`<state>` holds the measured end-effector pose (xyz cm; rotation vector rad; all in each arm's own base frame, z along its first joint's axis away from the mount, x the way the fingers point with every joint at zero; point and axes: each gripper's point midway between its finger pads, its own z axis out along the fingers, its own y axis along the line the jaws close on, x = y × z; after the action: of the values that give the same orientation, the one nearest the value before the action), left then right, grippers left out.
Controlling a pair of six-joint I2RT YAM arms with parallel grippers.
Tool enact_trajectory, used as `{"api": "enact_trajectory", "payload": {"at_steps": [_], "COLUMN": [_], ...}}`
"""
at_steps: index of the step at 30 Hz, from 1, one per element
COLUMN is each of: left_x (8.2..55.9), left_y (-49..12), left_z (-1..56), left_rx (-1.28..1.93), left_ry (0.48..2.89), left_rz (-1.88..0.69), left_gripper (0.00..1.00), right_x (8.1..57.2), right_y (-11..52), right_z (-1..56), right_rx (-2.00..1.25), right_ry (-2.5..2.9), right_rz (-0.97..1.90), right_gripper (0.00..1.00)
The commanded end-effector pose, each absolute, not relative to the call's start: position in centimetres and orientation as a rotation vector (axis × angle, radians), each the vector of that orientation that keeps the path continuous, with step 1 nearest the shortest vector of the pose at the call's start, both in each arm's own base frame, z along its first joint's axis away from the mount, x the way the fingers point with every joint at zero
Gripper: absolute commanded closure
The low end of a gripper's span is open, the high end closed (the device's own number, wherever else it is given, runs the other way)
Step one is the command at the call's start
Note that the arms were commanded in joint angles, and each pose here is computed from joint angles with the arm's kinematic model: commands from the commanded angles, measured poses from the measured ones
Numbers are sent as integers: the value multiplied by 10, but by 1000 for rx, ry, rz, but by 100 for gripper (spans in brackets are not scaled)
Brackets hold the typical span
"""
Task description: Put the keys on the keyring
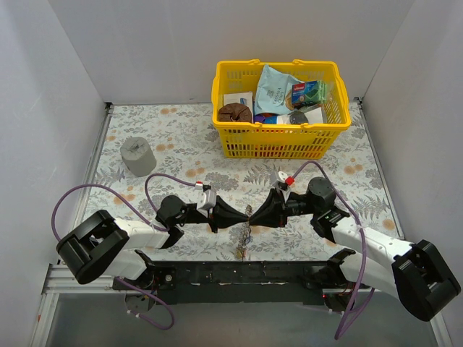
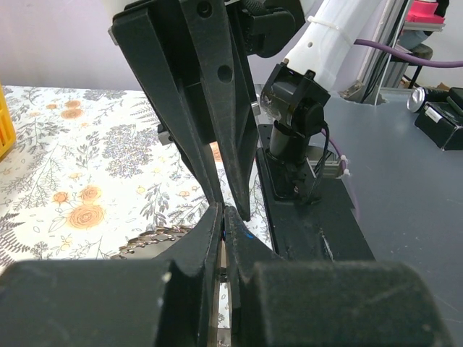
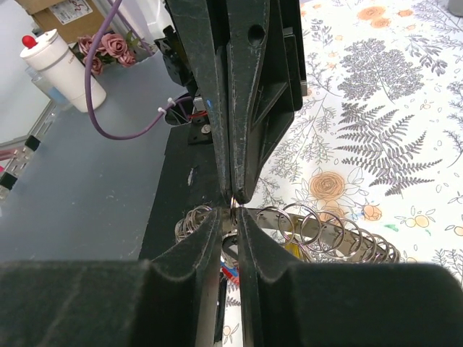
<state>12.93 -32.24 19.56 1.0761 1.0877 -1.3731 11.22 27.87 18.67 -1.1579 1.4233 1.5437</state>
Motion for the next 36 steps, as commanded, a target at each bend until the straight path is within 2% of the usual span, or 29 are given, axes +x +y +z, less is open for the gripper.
{"api": "enact_trajectory", "payload": {"at_steps": [1, 3, 6, 7, 12, 15, 16, 18, 20, 23, 29, 36], "left_x": [129, 129, 128, 129, 130, 132, 132, 139, 143, 151, 160, 162], "left_y": [-321, -321, -321, -320, -321, -322, -321, -324, -324, -324, -329, -339], "left_z": [242, 242, 242, 243, 238, 235, 237, 228, 218, 210, 187, 177], "left_rx": [1048, 1047, 1048, 1047, 1055, 1073, 1077, 1106, 1129, 1169, 1286, 1331], "left_ry": [868, 871, 870, 869, 895, 920, 919, 971, 1048, 1107, 1230, 1264], "left_rz": [-1335, -1332, -1332, -1331, -1325, -1306, -1296, -1263, -1243, -1195, -1172, -1229], "left_gripper": [100, 100, 100, 100, 100, 87, 74, 64, 55, 49, 45, 48], "right_x": [107, 108, 108, 109, 118, 120, 120, 125, 127, 132, 143, 150], "right_y": [282, 282, 283, 284, 286, 286, 284, 284, 280, 276, 265, 254], "right_z": [195, 194, 193, 194, 184, 182, 174, 175, 164, 156, 146, 147], "right_rx": [-1194, -1192, -1195, -1197, -1216, -1248, -1242, -1257, -1261, -1288, -1307, -1325], "right_ry": [1360, 1368, 1373, 1374, 1437, 1465, 1530, 1555, 1648, 1733, 1907, 2010], "right_rz": [1561, 1564, 1565, 1565, 1514, 1487, 1480, 1449, 1425, 1356, 1224, 1110], "right_gripper": [79, 80, 89, 98, 99, 99, 99, 99, 99, 99, 99, 99]}}
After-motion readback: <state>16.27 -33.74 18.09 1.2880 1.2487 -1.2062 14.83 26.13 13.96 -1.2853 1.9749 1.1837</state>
